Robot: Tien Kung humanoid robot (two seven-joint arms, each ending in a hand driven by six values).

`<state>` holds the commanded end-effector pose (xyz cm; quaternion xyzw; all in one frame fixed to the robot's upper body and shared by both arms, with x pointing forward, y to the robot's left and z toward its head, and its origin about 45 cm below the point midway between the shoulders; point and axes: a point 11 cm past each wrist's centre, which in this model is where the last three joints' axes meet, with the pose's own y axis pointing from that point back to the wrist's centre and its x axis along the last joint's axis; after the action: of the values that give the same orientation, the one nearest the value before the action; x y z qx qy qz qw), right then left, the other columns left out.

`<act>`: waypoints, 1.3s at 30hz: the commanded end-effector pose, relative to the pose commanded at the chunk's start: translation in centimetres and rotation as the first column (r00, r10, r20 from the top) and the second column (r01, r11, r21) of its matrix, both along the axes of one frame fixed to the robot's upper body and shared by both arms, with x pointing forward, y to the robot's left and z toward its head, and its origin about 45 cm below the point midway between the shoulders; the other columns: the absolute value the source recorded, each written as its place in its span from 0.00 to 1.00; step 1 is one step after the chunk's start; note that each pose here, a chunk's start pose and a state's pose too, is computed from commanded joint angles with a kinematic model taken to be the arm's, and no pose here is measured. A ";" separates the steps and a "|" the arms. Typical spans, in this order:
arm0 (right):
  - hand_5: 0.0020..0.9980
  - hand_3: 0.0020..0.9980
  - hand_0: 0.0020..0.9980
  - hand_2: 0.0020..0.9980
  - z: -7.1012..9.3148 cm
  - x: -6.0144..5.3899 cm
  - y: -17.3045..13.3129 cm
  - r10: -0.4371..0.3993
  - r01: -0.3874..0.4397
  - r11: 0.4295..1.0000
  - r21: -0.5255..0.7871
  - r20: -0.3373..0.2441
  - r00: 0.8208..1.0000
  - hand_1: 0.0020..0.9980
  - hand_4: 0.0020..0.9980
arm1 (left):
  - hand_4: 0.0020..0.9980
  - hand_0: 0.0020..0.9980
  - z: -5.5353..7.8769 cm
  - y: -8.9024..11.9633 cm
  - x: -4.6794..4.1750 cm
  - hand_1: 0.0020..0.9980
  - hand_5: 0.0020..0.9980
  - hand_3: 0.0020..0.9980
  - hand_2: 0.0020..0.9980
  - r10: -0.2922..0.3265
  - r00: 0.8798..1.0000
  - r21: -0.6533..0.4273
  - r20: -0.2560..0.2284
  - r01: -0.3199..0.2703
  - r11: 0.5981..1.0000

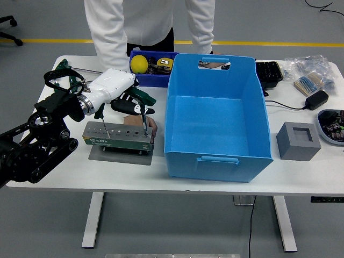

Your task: Lift tool from toolbox,place it in box,lift tool from toolbox,place it in box

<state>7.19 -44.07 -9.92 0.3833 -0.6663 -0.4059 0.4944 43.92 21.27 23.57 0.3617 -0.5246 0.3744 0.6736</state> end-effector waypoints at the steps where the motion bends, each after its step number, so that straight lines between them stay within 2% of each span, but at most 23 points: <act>1: 0.73 0.60 0.73 0.76 0.0 0.0 0.0 0.000 0.000 1.000 0.000 0.001 1.000 0.71 0.84 | 1.00 0.24 0.0 0.0 0.02 0.06 0.91 0.09 0.08 0.001 1.000 -0.005 0.006 -0.001 1.000; 3: 0.73 0.60 0.73 0.76 0.0 0.1 0.0 0.000 0.000 1.000 -0.001 0.003 1.000 0.71 0.84 | 1.00 0.24 0.1 0.0 0.02 0.06 0.91 0.09 0.08 -0.002 1.000 -0.012 0.016 0.002 1.000; 4: 0.73 0.60 0.73 0.76 0.0 0.1 0.0 -0.001 0.001 1.000 -0.001 0.003 1.000 0.71 0.84 | 1.00 0.22 0.1 0.0 -0.01 0.02 0.92 0.05 0.05 -0.005 1.000 -0.015 0.020 0.006 1.000; 9: 0.73 0.60 0.73 0.76 0.1 0.3 -0.1 -0.002 0.002 1.000 -0.002 0.006 1.000 0.71 0.84 | 1.00 0.22 0.2 0.0 -0.11 0.02 0.92 0.05 0.05 -0.022 0.999 -0.024 0.049 0.024 0.999; 10: 0.73 0.60 0.73 0.76 0.1 0.3 -0.1 -0.002 0.002 1.000 -0.002 0.006 1.000 0.71 0.84 | 1.00 0.20 0.2 0.0 -0.13 0.00 0.86 0.02 0.02 -0.025 0.998 -0.026 0.052 0.026 0.999; 15: 0.73 0.60 0.73 0.76 0.1 0.3 -0.1 -0.001 0.001 1.000 -0.003 0.006 1.000 0.71 0.84 | 1.00 0.20 0.1 0.1 -0.22 0.00 0.86 0.02 0.02 -0.036 0.997 -0.025 0.069 0.038 0.999; 16: 0.73 0.60 0.73 0.76 0.1 0.3 -0.1 -0.001 0.001 1.000 -0.003 0.006 1.000 0.71 0.84 | 1.00 0.20 0.1 0.1 -0.24 0.00 0.80 0.01 0.01 -0.037 0.997 -0.024 0.069 0.038 0.999; 21: 0.73 0.60 0.73 0.76 0.1 0.3 -0.1 -0.001 0.001 1.000 -0.003 0.006 1.000 0.71 0.84 | 1.00 0.20 0.3 0.1 -0.32 0.00 0.80 0.01 0.01 -0.049 0.995 -0.029 0.092 0.052 0.998; 22: 0.73 0.60 0.73 0.76 0.1 0.3 -0.1 -0.001 0.001 1.000 -0.003 0.006 1.000 0.71 0.84 | 1.00 0.20 0.5 0.1 -0.32 0.00 0.66 0.01 0.00 -0.051 0.994 -0.032 0.099 0.055 0.998; 27: 0.73 0.60 0.73 0.76 0.1 0.2 -0.1 -0.002 0.002 1.000 -0.004 0.006 1.000 0.71 0.84 | 1.00 0.20 1.5 0.0 -0.34 0.00 0.66 0.01 0.00 -0.060 0.990 -0.065 0.125 0.068 0.996; 29: 0.73 0.60 0.73 0.76 0.1 0.3 -0.2 -0.002 0.002 1.000 -0.004 0.007 1.000 0.71 0.84 | 1.00 0.20 1.9 -0.1 -0.36 0.00 0.62 0.00 0.00 -0.061 0.989 -0.084 0.135 0.073 0.994; 33: 0.73 0.60 0.73 0.76 0.1 0.3 -0.2 -0.001 0.001 1.000 -0.005 0.007 1.000 0.71 0.84 | 1.00 0.20 3.2 -0.3 -0.44 0.00 0.62 0.00 0.00 -0.066 0.985 -0.124 0.160 0.086 0.989; 34: 0.72 0.60 0.73 0.76 0.1 0.3 -0.2 -0.002 0.002 1.000 -0.005 0.007 1.000 0.71 0.84 | 0.88 0.20 3.5 -0.3 -0.46 0.00 0.55 0.00 0.00 -0.067 0.984 -0.131 0.165 0.089 0.987; 39: 0.72 0.60 0.73 0.76 0.1 0.3 -0.2 -0.003 0.003 1.000 -0.006 0.007 1.000 0.71 0.84 | 0.88 0.20 5.2 -0.4 -0.49 0.00 0.55 0.00 0.00 -0.065 0.982 -0.167 0.179 0.096 0.981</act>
<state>7.45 -44.27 -9.81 0.3823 -0.6698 -0.4034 0.4924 43.43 20.88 28.74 0.2459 -0.5606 0.4213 0.6692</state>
